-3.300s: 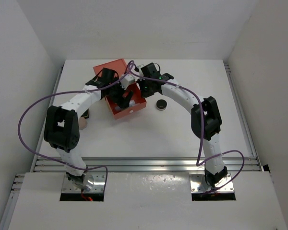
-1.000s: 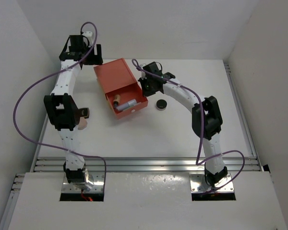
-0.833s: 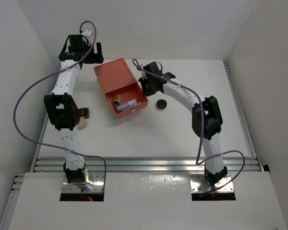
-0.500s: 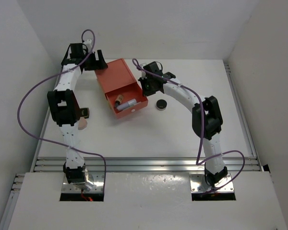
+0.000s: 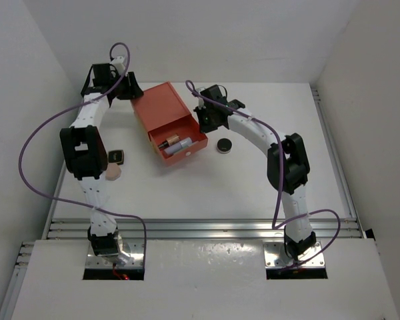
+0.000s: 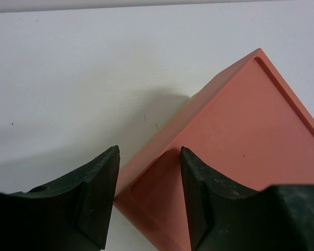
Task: Organize the makeup
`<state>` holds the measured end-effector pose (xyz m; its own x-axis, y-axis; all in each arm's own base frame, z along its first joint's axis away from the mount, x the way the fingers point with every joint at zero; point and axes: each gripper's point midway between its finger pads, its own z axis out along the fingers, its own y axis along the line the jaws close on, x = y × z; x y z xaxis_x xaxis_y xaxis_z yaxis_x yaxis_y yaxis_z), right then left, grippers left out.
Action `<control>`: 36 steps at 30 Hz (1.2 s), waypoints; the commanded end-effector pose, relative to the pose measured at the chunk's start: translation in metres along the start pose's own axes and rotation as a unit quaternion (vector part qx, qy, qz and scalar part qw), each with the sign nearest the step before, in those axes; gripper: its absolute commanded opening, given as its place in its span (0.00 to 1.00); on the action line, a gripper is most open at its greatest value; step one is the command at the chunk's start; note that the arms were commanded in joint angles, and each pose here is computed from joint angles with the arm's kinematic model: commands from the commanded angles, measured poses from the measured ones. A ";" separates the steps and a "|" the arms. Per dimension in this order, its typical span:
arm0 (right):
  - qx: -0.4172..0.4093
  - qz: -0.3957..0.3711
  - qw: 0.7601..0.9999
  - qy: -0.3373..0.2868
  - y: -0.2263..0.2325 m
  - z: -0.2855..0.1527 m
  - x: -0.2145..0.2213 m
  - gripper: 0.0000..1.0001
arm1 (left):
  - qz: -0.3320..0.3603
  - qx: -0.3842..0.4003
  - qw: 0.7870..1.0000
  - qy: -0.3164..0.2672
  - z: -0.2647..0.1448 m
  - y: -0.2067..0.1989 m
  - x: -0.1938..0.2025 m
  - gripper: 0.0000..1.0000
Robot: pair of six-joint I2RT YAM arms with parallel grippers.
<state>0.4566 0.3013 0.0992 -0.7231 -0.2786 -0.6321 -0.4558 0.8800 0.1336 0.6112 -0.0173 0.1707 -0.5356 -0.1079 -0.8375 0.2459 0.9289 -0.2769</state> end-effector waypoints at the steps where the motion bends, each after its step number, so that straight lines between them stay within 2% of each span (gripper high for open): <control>1: -0.022 0.016 0.996 -0.081 0.016 -0.014 -0.052 0.00 | -0.011 0.011 0.998 0.055 -0.009 -0.009 0.032 0.54; 6: -0.022 0.022 0.996 -0.087 0.016 -0.012 -0.056 0.00 | -0.009 0.011 0.999 0.051 -0.012 -0.010 0.028 0.59; 14: -0.026 0.026 0.995 -0.092 0.016 -0.010 -0.058 0.00 | -0.001 0.007 0.999 0.045 -0.014 -0.010 0.014 0.59; 19: -0.030 0.022 0.994 -0.099 0.018 -0.013 -0.063 0.00 | 0.017 -0.002 0.999 0.040 -0.019 -0.008 0.007 0.85; 25: -0.027 0.021 0.994 -0.100 0.016 -0.013 -0.062 0.00 | 0.077 -0.026 0.997 -0.011 -0.032 -0.005 -0.042 0.90; 26: -0.020 0.029 0.994 -0.100 0.003 -0.013 -0.064 0.00 | 0.086 -0.028 0.996 -0.016 -0.032 -0.009 -0.047 0.92; 27: -0.028 0.023 0.994 -0.100 0.016 -0.012 -0.062 0.00 | 0.086 -0.028 0.996 -0.016 -0.032 -0.009 -0.047 0.93; 31: -0.029 0.021 0.995 -0.097 0.018 -0.013 -0.061 0.00 | 0.106 -0.023 0.994 -0.019 -0.038 -0.013 -0.051 0.98; 36: -0.026 0.019 0.995 -0.093 0.016 -0.012 -0.059 0.00 | 0.166 0.015 0.986 -0.002 -0.038 -0.053 -0.035 1.00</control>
<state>0.4621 0.3058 0.1033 -0.7197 -0.2459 -0.6493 -0.4412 0.8840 0.1543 0.6017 -0.0175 0.1917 -0.5121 0.0955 -0.8536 0.3257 0.9412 -0.0901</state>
